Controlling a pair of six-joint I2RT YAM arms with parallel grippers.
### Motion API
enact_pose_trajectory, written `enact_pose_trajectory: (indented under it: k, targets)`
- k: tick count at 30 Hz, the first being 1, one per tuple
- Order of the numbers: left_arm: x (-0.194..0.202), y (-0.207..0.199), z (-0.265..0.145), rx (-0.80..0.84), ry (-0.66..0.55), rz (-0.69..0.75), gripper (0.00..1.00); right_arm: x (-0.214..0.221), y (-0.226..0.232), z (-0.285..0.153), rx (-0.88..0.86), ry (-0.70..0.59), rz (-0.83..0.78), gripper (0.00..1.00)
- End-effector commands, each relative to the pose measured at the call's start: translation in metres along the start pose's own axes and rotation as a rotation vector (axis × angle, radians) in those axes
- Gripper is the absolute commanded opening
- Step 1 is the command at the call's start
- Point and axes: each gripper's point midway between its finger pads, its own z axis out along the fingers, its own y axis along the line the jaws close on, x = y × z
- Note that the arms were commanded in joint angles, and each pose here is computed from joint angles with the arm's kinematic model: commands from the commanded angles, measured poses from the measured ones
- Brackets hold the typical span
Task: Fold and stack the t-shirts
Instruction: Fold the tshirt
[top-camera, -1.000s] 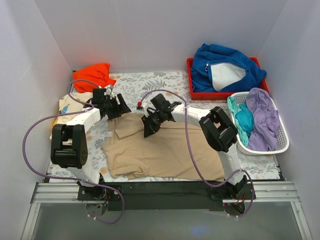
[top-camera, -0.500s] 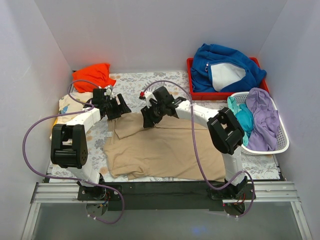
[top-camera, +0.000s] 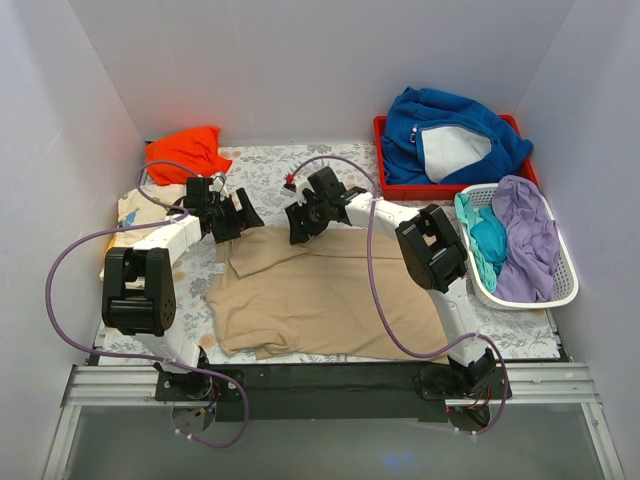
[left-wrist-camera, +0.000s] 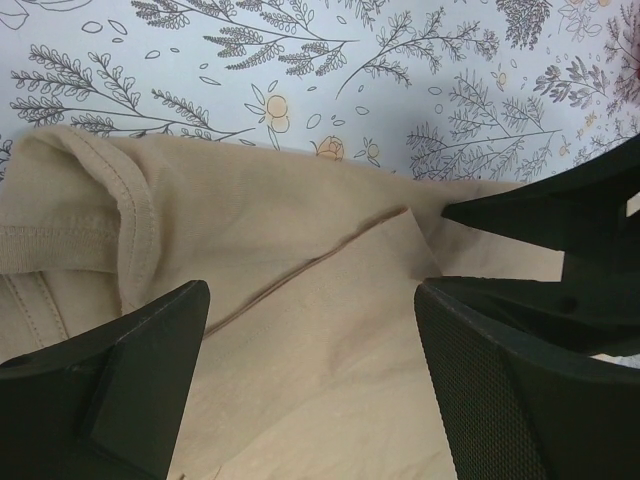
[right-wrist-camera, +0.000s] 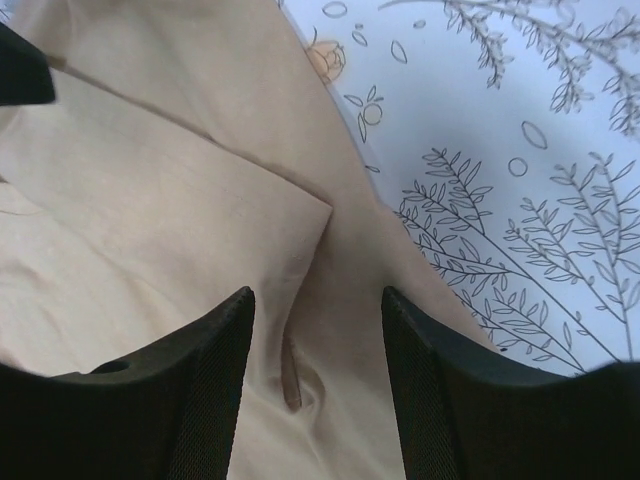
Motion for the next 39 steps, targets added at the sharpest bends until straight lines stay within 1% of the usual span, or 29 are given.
enact_pose_trajectory:
  k: [1, 7, 11, 14, 16, 19, 22, 24, 28, 29, 31, 33, 34, 39]
  targets:
    - [-0.015, -0.011, -0.009, 0.02, -0.041, 0.027, 0.83, -0.022, 0.009, -0.004, -0.026, -0.043, -0.016, 0.6]
    - [-0.015, -0.01, -0.009, 0.018, -0.04, 0.026, 0.83, -0.018, 0.011, -0.003, -0.039, -0.034, -0.003, 0.58]
    - [-0.015, -0.011, -0.008, 0.024, -0.036, 0.027, 0.83, -0.01, 0.012, -0.001, -0.055, -0.017, 0.006, 0.52]
    - [-0.014, -0.011, -0.008, 0.026, -0.032, 0.026, 0.83, -0.005, 0.014, 0.0, -0.066, -0.006, 0.011, 0.51]
    - [-0.014, -0.011, -0.007, 0.024, -0.031, 0.026, 0.83, -0.002, 0.013, 0.001, -0.068, 0.0, 0.014, 0.48]
    - [-0.014, -0.01, -0.006, 0.022, -0.029, 0.026, 0.83, -0.001, 0.015, 0.001, -0.08, 0.003, 0.014, 0.45]
    - [-0.013, -0.01, -0.006, 0.019, -0.025, 0.025, 0.83, 0.001, 0.018, 0.001, -0.093, 0.007, 0.018, 0.38]
    - [-0.013, -0.01, -0.006, 0.019, -0.025, 0.025, 0.83, 0.003, 0.019, 0.001, -0.095, 0.012, 0.019, 0.38]
    - [-0.012, -0.01, -0.005, 0.023, -0.019, 0.023, 0.83, 0.007, 0.02, 0.004, -0.104, 0.024, 0.024, 0.33]
    - [-0.011, -0.009, -0.005, 0.021, -0.018, 0.024, 0.83, 0.009, 0.02, 0.004, -0.104, 0.028, 0.024, 0.3]
    - [-0.012, -0.009, -0.005, 0.022, -0.019, 0.025, 0.83, 0.01, 0.022, 0.005, -0.111, 0.031, 0.023, 0.2]
    - [-0.012, -0.009, -0.005, 0.021, -0.018, 0.024, 0.83, 0.01, 0.024, 0.004, -0.113, 0.029, 0.01, 0.14]
    - [-0.011, -0.009, -0.004, 0.02, -0.017, 0.025, 0.83, 0.01, 0.024, 0.004, -0.114, 0.031, 0.013, 0.02]
    - [-0.012, -0.009, -0.005, 0.018, -0.019, 0.026, 0.83, 0.002, 0.028, -0.004, -0.119, 0.004, -0.018, 0.01]
